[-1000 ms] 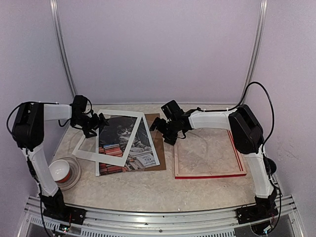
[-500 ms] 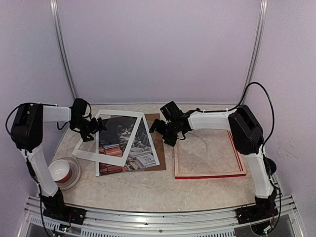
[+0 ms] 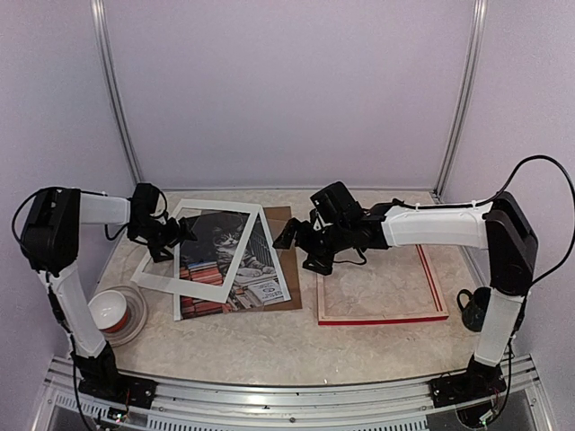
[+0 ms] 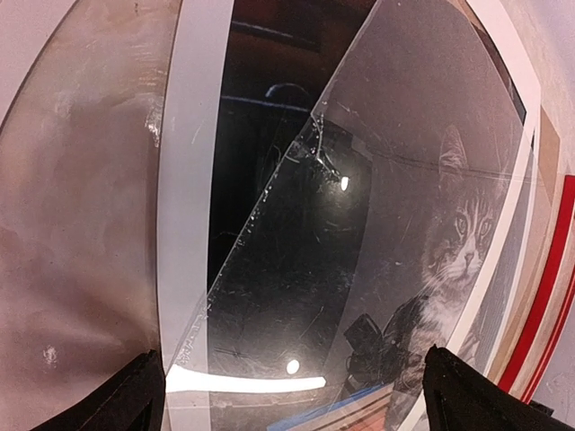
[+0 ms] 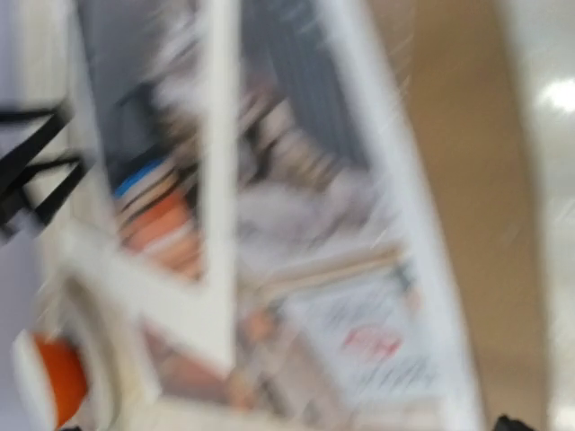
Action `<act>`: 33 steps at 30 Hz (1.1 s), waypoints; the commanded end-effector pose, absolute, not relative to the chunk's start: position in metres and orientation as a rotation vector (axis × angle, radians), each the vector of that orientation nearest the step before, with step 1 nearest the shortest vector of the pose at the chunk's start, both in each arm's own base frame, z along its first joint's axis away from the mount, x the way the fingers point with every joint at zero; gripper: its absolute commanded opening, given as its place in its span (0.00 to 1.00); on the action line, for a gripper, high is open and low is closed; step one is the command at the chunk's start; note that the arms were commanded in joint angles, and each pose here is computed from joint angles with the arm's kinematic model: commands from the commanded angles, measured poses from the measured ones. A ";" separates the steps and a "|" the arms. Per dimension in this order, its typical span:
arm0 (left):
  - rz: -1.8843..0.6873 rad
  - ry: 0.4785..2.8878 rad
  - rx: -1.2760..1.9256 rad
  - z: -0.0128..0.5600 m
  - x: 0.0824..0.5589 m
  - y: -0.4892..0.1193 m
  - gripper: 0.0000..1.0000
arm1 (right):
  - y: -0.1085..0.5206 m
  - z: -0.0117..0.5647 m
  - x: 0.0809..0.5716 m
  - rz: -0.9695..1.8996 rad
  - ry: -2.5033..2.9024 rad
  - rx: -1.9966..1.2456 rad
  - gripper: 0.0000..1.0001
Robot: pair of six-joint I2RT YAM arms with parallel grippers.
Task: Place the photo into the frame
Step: Pick up the glass panel from the mat board.
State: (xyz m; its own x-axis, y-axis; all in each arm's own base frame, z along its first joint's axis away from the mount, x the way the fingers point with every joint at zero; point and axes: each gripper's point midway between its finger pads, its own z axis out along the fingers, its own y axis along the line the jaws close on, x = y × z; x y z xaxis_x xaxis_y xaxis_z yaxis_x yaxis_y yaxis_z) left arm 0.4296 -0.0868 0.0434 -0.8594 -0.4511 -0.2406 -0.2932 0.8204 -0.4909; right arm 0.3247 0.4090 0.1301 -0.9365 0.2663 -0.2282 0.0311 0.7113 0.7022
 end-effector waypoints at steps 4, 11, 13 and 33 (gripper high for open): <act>-0.710 2.614 -0.557 0.055 0.428 -0.096 0.99 | 0.440 0.109 0.264 1.228 2.703 0.175 1.00; -0.728 2.598 -0.560 0.056 0.424 -0.096 0.99 | 0.463 0.068 0.238 1.211 2.819 0.194 1.00; -0.736 2.593 -0.557 0.057 0.423 -0.097 0.99 | 0.466 0.058 0.234 1.217 2.842 0.218 1.00; -0.840 2.588 -0.536 0.054 0.420 -0.109 0.99 | 0.489 0.081 0.229 1.540 2.688 0.288 1.00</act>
State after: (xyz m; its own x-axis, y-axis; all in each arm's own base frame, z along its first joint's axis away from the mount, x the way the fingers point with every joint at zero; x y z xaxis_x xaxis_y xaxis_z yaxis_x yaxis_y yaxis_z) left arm 0.4227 -0.0981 0.0463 -0.8530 -0.4636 -0.2397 -0.2629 0.7784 -0.5701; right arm 0.2357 0.4886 0.0596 -0.9808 0.1745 0.0875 0.1713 0.5545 0.8144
